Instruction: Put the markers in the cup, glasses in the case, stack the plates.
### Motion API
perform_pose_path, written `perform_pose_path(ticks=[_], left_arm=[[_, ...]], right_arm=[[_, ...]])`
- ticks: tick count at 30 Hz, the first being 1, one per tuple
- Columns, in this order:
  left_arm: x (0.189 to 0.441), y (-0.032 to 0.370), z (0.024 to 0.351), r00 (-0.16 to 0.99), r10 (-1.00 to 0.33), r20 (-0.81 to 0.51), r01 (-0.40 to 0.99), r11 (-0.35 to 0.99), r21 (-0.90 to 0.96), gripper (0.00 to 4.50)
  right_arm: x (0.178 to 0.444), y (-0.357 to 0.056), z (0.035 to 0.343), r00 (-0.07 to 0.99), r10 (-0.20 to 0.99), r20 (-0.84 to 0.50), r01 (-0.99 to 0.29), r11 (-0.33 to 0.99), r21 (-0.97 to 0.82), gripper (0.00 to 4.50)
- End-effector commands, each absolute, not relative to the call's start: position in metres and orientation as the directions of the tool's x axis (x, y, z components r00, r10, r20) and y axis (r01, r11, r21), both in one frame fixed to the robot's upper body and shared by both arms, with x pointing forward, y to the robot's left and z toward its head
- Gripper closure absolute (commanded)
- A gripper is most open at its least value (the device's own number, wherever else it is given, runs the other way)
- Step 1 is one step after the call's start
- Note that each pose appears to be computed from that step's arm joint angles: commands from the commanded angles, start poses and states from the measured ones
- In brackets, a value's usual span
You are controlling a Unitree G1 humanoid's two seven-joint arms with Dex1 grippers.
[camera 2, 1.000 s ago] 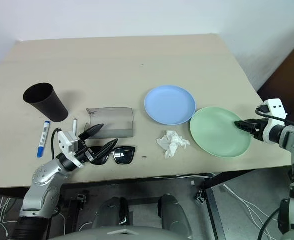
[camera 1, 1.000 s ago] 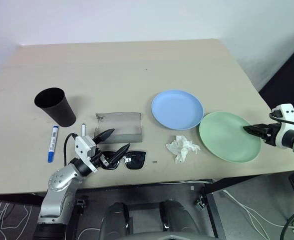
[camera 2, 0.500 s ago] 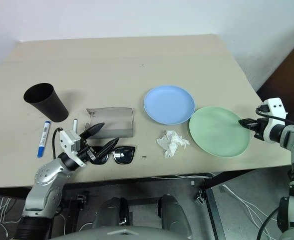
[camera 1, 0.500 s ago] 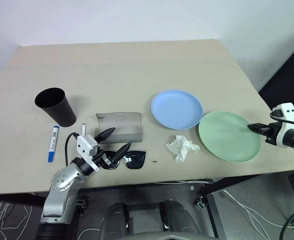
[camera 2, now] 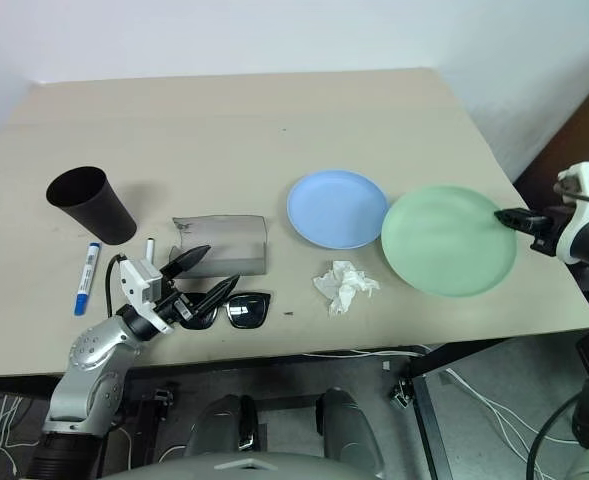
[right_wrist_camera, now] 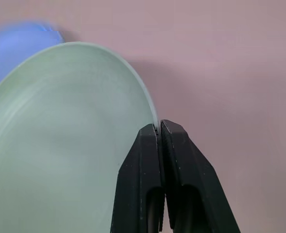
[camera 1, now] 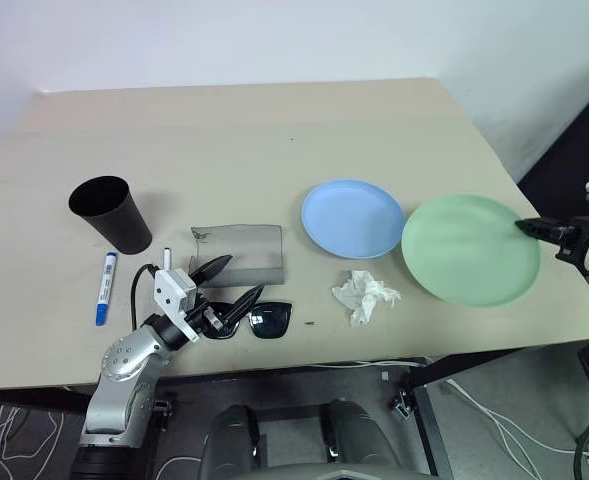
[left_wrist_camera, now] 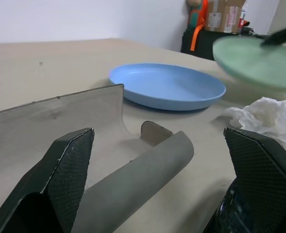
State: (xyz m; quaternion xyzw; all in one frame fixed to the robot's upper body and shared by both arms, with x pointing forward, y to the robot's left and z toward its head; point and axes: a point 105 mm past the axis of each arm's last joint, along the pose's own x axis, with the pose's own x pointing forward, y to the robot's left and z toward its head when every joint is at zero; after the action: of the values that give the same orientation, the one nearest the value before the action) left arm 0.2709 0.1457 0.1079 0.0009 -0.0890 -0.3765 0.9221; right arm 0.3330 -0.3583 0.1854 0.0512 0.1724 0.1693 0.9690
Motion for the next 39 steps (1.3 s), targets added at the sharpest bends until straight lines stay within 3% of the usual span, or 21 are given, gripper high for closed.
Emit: perform_pose_path(ticks=[1,10,23,39], left_arm=[[0.271,0.148,0.126,0.693,-0.693,0.200,0.688,0.718,0.104,0.00],[0.272,0.150,0.135,0.704,-0.685,0.188,0.679,0.726,0.106,0.00],[0.274,0.151,0.130,0.720,-0.672,0.172,0.662,0.740,0.117,0.00],[0.277,0.154,0.131,0.715,-0.672,0.191,0.662,0.739,0.124,0.00]], right_arm=[[0.337,-0.348,0.214,0.895,0.379,-0.236,-0.374,0.925,0.067,4.48],[0.367,-0.312,0.254,0.902,0.430,-0.045,-0.427,0.902,0.060,4.48],[0.426,-0.245,0.214,0.863,0.459,-0.212,-0.453,0.888,0.078,4.48],[0.445,-0.216,0.182,0.843,0.449,-0.297,-0.456,0.889,0.050,4.48]])
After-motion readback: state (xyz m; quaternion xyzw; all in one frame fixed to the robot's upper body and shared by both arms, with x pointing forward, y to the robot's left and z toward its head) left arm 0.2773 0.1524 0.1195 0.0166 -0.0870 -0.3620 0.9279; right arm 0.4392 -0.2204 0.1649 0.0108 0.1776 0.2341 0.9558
